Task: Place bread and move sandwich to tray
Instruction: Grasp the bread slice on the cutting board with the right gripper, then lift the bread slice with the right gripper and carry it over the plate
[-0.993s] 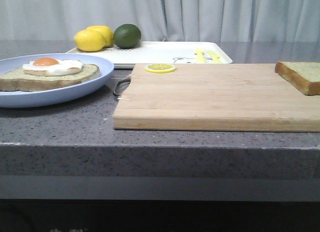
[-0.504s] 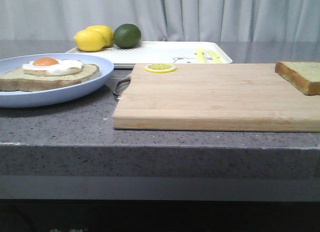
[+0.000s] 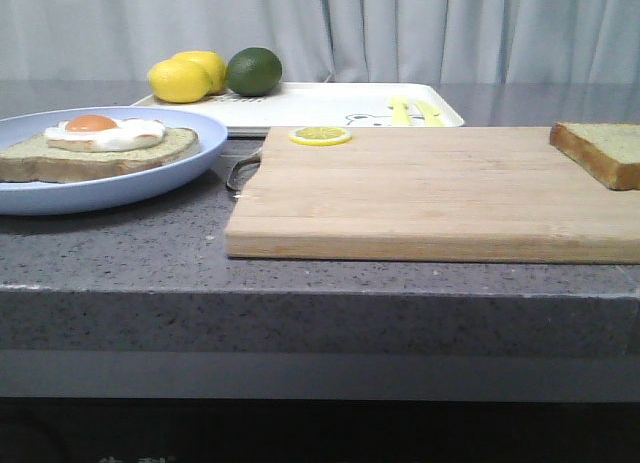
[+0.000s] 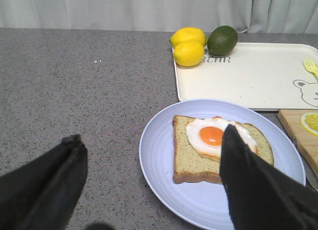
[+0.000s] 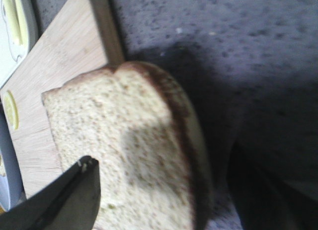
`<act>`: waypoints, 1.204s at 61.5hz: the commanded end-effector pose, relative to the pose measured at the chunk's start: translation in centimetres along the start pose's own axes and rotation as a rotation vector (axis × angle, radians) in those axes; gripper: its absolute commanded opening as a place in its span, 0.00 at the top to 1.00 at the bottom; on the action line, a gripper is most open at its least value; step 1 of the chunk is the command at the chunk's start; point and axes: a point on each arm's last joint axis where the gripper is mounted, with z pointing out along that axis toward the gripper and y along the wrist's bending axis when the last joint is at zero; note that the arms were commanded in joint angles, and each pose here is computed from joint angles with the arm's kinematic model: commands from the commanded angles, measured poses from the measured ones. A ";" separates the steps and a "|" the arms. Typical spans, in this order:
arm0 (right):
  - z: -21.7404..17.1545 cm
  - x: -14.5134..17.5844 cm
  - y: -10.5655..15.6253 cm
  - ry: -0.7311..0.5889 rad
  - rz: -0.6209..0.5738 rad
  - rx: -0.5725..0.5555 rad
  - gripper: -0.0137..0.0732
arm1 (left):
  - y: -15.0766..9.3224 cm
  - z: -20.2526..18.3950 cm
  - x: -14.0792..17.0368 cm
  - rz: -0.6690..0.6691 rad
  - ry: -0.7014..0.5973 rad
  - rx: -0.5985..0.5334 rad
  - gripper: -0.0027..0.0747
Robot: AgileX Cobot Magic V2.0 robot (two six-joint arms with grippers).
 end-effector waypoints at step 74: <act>-5.2 5.2 13.5 -0.117 -0.295 -0.375 0.84 | -0.1 -0.3 -1.7 -0.008 -0.121 0.002 0.26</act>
